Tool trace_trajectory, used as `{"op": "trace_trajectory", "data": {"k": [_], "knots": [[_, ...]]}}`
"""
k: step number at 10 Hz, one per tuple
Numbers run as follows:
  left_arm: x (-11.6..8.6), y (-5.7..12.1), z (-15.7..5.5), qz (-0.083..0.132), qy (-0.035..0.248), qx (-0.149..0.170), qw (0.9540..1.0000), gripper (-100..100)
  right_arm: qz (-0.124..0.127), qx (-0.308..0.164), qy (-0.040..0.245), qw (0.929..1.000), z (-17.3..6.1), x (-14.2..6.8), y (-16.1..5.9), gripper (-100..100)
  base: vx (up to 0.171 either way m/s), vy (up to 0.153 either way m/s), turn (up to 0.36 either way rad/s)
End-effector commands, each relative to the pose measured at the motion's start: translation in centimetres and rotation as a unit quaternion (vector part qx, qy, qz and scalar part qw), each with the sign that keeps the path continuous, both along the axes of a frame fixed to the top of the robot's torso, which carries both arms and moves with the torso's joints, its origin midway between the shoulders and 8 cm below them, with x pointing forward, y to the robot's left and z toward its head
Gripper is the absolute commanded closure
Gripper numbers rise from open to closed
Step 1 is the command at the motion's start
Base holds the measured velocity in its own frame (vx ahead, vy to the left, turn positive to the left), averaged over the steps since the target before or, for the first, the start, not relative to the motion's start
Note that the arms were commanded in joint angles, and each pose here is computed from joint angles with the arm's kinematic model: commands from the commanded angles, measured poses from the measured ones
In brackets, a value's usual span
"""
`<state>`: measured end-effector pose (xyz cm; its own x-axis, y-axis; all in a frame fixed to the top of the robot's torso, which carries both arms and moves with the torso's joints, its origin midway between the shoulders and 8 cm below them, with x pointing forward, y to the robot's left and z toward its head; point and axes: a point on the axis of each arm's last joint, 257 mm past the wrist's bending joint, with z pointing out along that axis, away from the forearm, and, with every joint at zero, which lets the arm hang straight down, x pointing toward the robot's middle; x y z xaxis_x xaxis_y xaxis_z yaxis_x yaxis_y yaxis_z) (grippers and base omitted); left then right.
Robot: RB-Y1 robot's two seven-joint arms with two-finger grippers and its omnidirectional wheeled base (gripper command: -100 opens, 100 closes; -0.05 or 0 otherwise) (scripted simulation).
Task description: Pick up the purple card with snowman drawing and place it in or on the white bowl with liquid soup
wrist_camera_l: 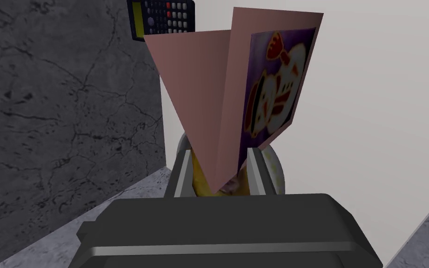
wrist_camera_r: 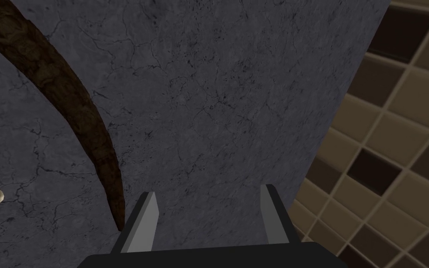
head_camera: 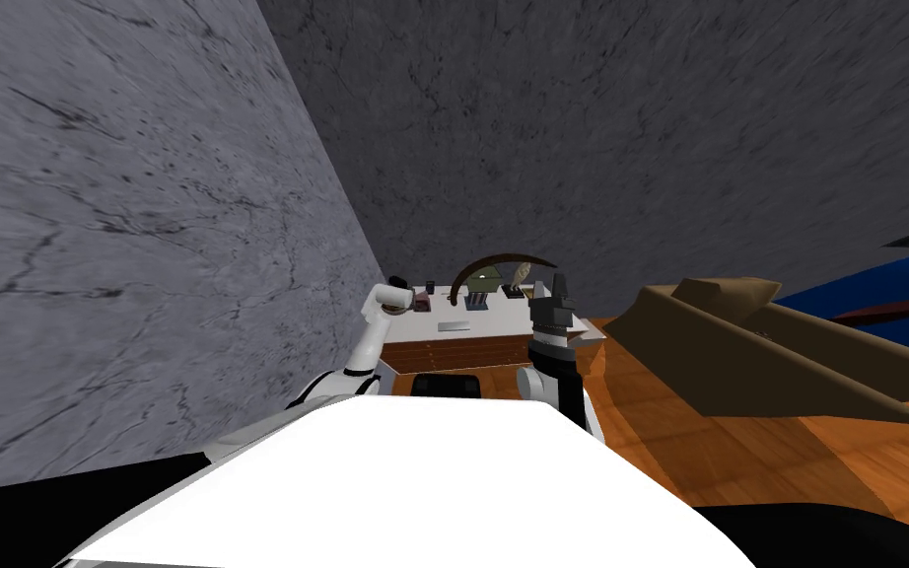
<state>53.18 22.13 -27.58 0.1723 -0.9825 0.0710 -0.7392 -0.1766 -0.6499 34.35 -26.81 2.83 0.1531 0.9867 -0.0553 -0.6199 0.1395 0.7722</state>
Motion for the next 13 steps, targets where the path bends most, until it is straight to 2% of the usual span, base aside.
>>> {"op": "trace_trajectory", "data": {"k": [1,7,13], "knots": [[0.6,0.0,1.3,-0.002,-0.005,0.001,1.0000,100,0.000,0.000,0.000,1.0000,0.0,0.0,0.0,0,-0.052,0.062,-0.015],[2.4,0.2,6.3,-0.005,-0.016,0.002,0.9999,100,0.000,0.000,0.000,1.0000,0.0,0.0,0.0,0,-0.030,0.060,-0.016],[3.2,-0.2,10.4,-0.009,-0.012,-0.003,0.9999,100,0.000,0.000,0.000,1.0000,0.0,0.0,0.0,0,-0.016,0.068,-0.005]]}}
